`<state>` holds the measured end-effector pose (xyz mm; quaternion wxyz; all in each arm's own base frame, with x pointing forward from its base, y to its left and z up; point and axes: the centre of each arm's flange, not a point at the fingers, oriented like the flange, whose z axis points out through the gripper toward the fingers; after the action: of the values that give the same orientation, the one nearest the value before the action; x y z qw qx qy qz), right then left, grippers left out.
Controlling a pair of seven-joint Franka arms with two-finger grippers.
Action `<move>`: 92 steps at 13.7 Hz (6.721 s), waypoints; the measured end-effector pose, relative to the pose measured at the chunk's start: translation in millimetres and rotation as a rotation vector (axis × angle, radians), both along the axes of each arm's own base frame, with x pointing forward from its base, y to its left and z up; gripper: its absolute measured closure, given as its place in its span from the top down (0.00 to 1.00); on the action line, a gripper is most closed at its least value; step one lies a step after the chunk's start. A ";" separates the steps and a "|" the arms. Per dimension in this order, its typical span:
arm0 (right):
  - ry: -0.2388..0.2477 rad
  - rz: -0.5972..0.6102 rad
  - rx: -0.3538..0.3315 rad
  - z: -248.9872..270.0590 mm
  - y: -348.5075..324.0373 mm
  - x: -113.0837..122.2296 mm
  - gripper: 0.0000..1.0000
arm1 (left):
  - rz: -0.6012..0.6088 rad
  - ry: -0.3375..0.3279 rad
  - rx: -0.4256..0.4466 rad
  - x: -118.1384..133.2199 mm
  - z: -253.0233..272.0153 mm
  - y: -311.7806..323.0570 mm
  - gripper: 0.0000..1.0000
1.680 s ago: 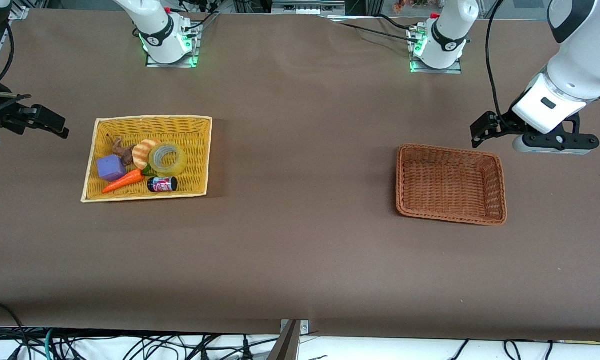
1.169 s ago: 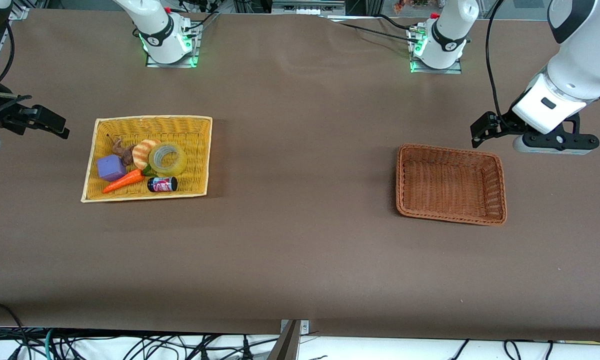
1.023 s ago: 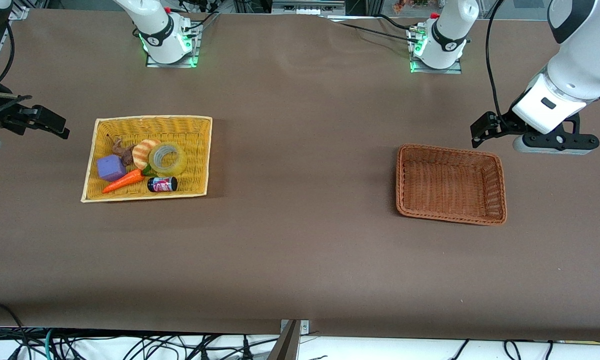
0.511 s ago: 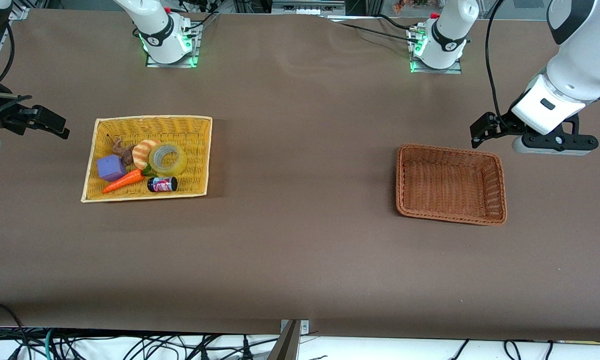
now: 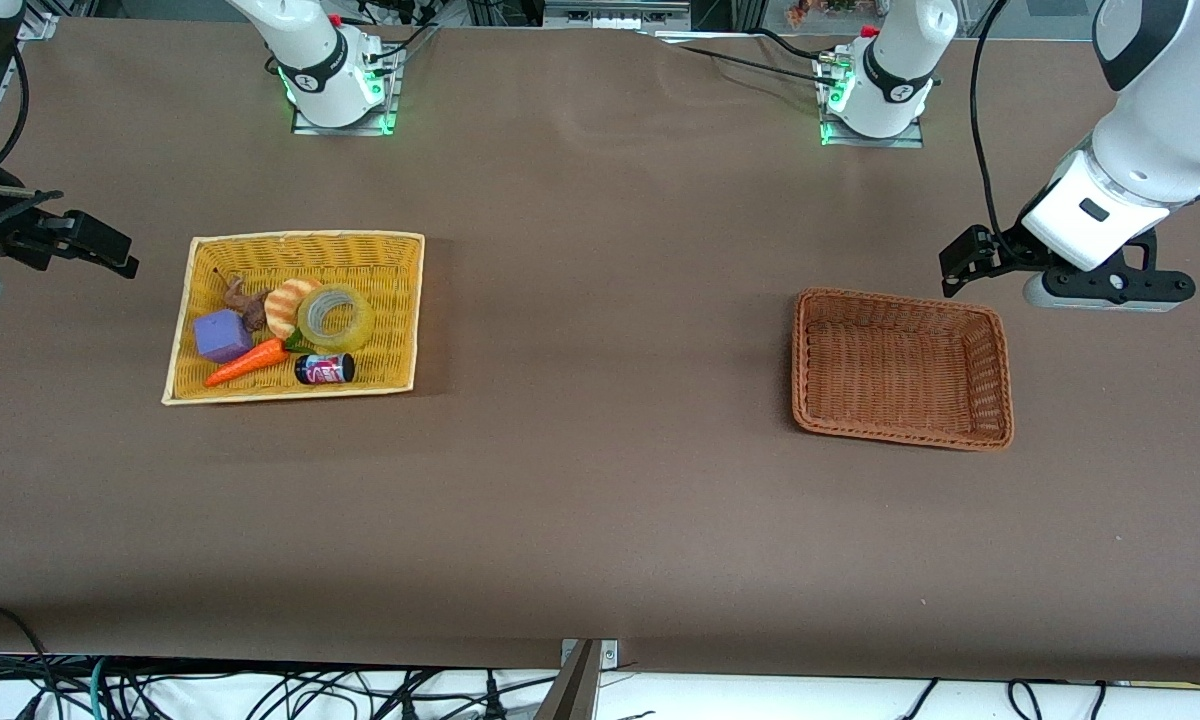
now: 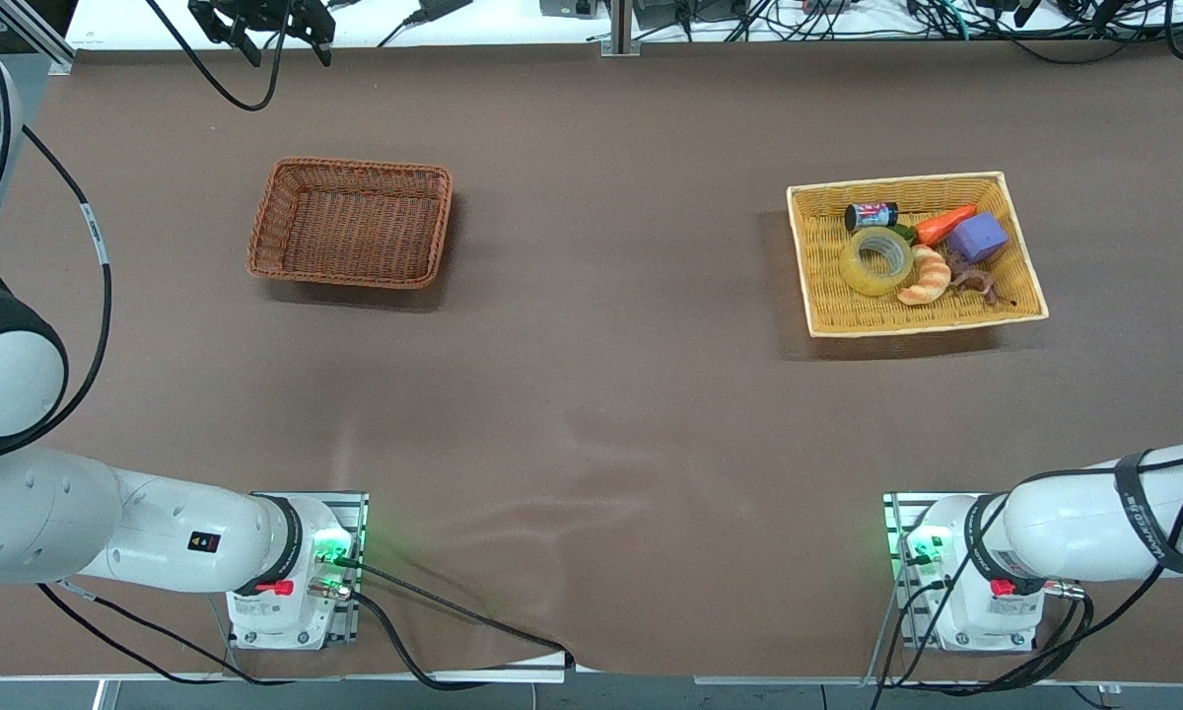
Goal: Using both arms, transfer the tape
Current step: 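Move the right gripper over the yellow tray toward the tape roll, then lower the right gripper and grasp the clear tape roll, then lift the tape roll with the right gripper and carry it toward the table middle, then set the tape roll on the table and open the right gripper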
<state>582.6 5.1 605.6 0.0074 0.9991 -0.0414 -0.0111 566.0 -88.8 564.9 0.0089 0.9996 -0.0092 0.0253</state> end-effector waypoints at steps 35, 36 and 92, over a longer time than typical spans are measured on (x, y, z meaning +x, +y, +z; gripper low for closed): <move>0.134 -0.037 0.002 -366.1 111.6 -88.5 1.00 | -0.011 0.007 0.001 1.0 -4.3 -6.5 1.00; 0.130 -0.037 0.004 -371.0 111.7 -89.1 1.00 | -0.008 0.009 0.001 1.2 -4.5 -4.7 1.00; 0.001 -0.157 -0.036 -256.1 543.6 -88.0 1.00 | -0.061 0.166 0.013 4.1 -43.1 26.2 1.00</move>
<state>494.6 548.8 349.5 0.0243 0.9925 -0.1196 -0.0113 570.2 -62.5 521.8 0.0041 0.9976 -0.0388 -0.0578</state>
